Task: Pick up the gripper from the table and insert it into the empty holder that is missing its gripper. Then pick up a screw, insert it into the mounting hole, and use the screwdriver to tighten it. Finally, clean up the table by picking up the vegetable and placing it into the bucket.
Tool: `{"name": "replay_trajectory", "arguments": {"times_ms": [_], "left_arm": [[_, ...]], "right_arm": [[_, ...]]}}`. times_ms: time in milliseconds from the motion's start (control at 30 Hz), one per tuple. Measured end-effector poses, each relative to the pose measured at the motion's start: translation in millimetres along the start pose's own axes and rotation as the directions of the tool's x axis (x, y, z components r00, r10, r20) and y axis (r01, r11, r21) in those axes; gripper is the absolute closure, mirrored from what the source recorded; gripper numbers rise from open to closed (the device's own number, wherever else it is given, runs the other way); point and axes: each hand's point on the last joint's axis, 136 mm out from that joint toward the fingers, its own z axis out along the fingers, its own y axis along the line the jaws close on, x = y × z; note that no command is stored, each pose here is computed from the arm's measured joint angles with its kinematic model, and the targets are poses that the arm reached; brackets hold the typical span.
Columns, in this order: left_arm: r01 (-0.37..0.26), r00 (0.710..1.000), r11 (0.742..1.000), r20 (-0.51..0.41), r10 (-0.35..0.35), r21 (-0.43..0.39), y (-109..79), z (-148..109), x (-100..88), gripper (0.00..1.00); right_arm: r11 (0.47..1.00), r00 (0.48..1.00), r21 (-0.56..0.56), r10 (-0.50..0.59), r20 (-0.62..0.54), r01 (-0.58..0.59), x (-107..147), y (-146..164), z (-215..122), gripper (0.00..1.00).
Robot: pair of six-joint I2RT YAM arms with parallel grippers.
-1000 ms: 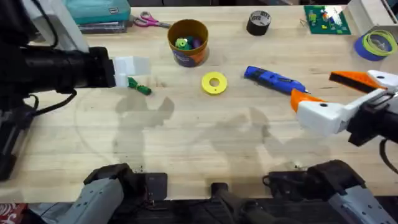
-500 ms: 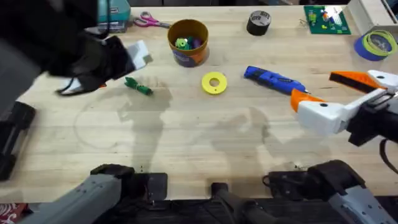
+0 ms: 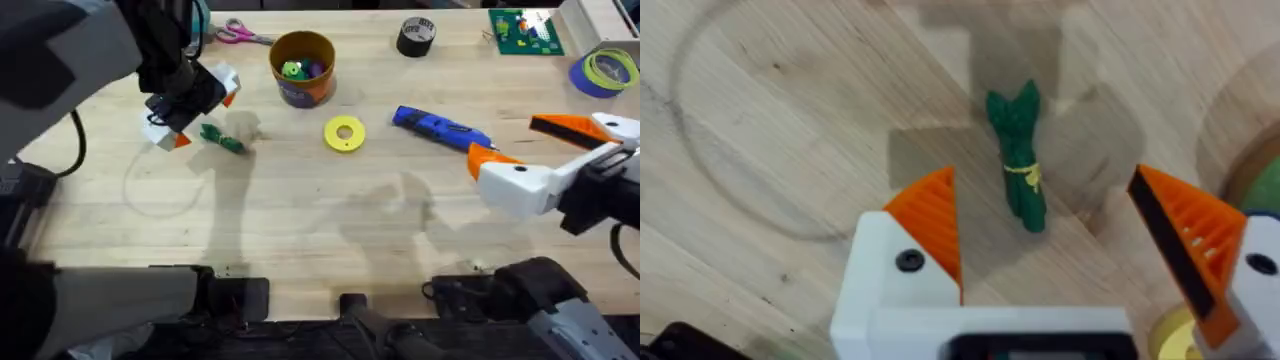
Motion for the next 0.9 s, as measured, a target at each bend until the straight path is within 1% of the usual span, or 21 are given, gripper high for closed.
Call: {"name": "replay_trajectory", "arguments": {"times_ms": [100,267,367,433,500,633,700,767,800,833,900], "left_arm": [[0.015,0.999,1.0,-0.031,-0.016,-0.024,2.0,14.1,1.2,0.015],[0.023,0.995,0.997,-0.1,-0.03,-0.076,8.0,37.9,9.7,0.015],[0.026,0.991,0.996,-0.13,-0.038,-0.091,8.8,49.6,13.4,0.015],[0.028,0.989,0.995,-0.139,-0.041,-0.097,9.2,54.7,14.2,0.015],[0.028,0.989,0.995,-0.141,-0.042,-0.1,9.2,57.9,14.2,0.039],[0.028,0.989,0.994,-0.144,-0.042,-0.104,8.3,63.5,14.3,0.047],[0.028,0.988,0.994,-0.15,-0.043,-0.101,6.9,65.5,15.0,0.067],[0.03,0.987,0.995,-0.155,-0.045,-0.094,5.1,65.4,15.4,0.14],[0.035,0.986,0.995,-0.157,-0.049,-0.09,3.9,65.7,15.6,0.219],[0.035,0.986,0.996,-0.158,-0.048,-0.086,2.9,65.9,15.5,0.313],[0.038,0.986,0.996,-0.16,-0.051,-0.084,2.3,65.8,15.6,0.572]], "right_arm": [[1.0,1.0,0.0,0.0,0.0,0.0,-0.1,0.0,-0.1,0.005],[1.0,1.0,0.0,0.0,0.0,0.0,-0.1,0.1,-0.1,0.005],[1.0,1.0,0.0,0.0,0.0,0.0,0.0,0.0,0.0,0.004],[1.0,1.0,0.0,0.0,0.0,0.0,-0.1,0.0,-0.1,0.004],[1.0,1.0,0.0,0.0,0.0,0.0,-0.1,0.0,-0.1,0.004],[1.0,1.0,0.0,0.0,0.0,0.0,-0.1,0.0,-0.1,0.004],[1.0,1.0,0.0,0.0,0.0,0.0,0.0,0.0,0.0,0.006],[1.0,1.0,0.0,0.0,0.0,0.0,-0.1,0.0,-0.1,0.004],[1.0,1.0,0.0,0.0,0.0,0.0,0.0,0.1,0.0,0.004],[1.0,1.0,0.0,0.0,0.0,0.0,0.0,0.0,0.0,0.004],[1.0,1.0,0.0,0.0,0.0,0.0,0.0,0.0,0.0,0.004]]}}
